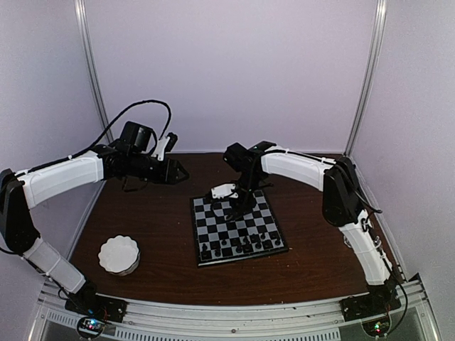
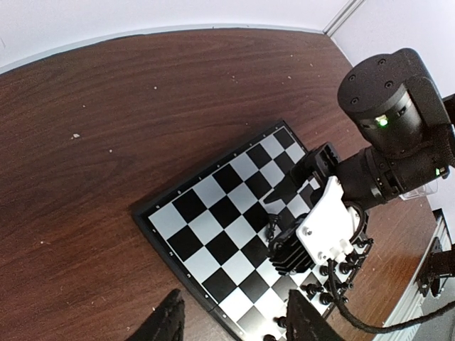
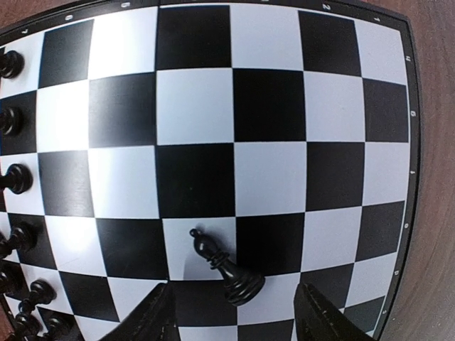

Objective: Set up the chess pieces on the board
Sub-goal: Pick up the bishop from the chessboard.

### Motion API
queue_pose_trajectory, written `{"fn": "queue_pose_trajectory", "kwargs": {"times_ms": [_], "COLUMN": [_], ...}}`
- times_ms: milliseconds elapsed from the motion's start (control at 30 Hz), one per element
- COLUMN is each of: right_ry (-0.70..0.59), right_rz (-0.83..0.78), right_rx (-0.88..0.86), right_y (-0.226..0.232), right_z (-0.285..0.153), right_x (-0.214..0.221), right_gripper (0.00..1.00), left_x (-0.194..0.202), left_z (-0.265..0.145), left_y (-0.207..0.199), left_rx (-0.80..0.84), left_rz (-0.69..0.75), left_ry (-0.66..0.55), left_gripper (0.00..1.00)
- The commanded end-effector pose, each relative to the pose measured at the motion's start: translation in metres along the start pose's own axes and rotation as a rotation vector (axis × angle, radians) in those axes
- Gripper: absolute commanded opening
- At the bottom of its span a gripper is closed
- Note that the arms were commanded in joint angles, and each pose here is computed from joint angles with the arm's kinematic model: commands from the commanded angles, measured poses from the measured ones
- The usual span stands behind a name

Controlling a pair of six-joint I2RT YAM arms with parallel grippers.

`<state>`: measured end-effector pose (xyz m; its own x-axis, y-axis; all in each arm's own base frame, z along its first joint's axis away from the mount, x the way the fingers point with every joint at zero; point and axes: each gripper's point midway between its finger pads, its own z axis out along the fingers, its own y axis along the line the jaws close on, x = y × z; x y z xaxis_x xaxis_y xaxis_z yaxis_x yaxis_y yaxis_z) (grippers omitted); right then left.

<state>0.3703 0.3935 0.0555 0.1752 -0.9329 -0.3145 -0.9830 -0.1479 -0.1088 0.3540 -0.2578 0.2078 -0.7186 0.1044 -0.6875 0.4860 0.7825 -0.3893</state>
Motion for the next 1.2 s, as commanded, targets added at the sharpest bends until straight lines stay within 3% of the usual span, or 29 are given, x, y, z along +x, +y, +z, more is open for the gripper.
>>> {"fn": "queue_pose_trajectory", "kwargs": {"times_ms": [0, 433, 767, 1000, 1167], "right_ry": [-0.011, 0.019, 0.018, -0.082, -0.201], "right_rz": [-0.026, 0.044, 0.091, 0.157, 0.255], "right_rx": [-0.112, -0.145, -0.165, -0.15, -0.13], "right_y": [0.023, 0.032, 0.039, 0.051, 0.058], "right_z": [0.005, 0.017, 0.015, -0.034, -0.082], "right_x": [-0.002, 0.006, 0.007, -0.009, -0.019], "right_gripper": [0.57, 0.44, 0.22, 0.18, 0.17], "left_x": [-0.015, -0.015, -0.014, -0.011, -0.02], "left_z": [-0.009, -0.01, -0.009, -0.003, -0.007], "left_y": [-0.005, -0.007, -0.007, -0.013, -0.03], "left_rx": [0.025, 0.032, 0.037, 0.088, 0.189], "left_rz": [0.016, 0.014, 0.008, -0.002, 0.037], "left_ry": [-0.057, -0.057, -0.057, -0.057, -0.138], "left_gripper": [0.49, 0.49, 0.49, 0.49, 0.5]}}
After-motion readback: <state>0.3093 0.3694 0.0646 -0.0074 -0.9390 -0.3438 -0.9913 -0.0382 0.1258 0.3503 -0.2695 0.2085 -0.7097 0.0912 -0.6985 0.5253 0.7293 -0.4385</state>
